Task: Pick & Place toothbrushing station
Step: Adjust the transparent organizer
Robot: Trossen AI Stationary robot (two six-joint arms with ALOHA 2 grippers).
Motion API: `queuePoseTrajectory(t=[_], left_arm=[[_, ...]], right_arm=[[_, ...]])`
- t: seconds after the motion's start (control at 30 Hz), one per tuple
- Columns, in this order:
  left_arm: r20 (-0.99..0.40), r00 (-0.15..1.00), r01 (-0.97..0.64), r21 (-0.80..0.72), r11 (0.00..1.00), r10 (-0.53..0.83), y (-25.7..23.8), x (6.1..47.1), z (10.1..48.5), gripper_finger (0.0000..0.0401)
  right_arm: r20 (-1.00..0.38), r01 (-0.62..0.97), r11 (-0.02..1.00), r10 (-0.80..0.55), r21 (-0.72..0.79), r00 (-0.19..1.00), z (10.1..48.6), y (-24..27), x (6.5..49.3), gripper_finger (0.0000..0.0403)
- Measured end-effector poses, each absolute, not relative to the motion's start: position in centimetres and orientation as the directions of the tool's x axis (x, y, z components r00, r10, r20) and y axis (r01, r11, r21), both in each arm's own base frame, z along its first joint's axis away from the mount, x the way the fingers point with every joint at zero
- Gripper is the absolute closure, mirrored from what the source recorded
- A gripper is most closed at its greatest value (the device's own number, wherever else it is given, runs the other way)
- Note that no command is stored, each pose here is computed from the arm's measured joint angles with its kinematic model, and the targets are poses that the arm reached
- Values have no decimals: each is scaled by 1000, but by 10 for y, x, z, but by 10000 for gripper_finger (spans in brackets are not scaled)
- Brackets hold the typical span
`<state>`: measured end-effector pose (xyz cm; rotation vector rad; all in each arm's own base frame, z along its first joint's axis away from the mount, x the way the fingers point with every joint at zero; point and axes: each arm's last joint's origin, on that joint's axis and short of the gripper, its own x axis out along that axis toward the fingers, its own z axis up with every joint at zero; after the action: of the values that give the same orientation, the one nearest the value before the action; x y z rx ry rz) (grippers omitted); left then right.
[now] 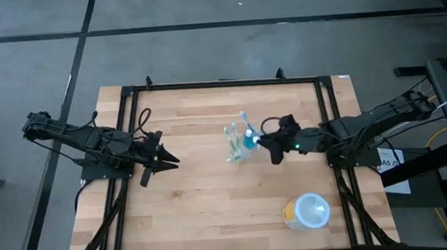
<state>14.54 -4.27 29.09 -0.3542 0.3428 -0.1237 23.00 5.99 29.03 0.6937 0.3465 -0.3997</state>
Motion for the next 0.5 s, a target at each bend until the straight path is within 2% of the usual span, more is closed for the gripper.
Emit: queuePoseTrajectory(t=[0.13,0.27,0.4,0.5], left_arm=[[-301,939,51,-365,929,-170,-42,146,291,313],[-292,943,45,-366,930,-161,-42,146,292,313],[-264,951,52,-371,927,-159,-44,146,295,313],[-255,956,40,-369,928,-143,-46,146,296,313]], right_arm=[[-379,485,703,-318,520,869,313,54,220,267],[-467,655,635,-470,409,749,313,42,204,285],[-621,756,565,-473,330,625,297,27,198,327],[-668,768,560,-447,309,595,293,18,202,377]])
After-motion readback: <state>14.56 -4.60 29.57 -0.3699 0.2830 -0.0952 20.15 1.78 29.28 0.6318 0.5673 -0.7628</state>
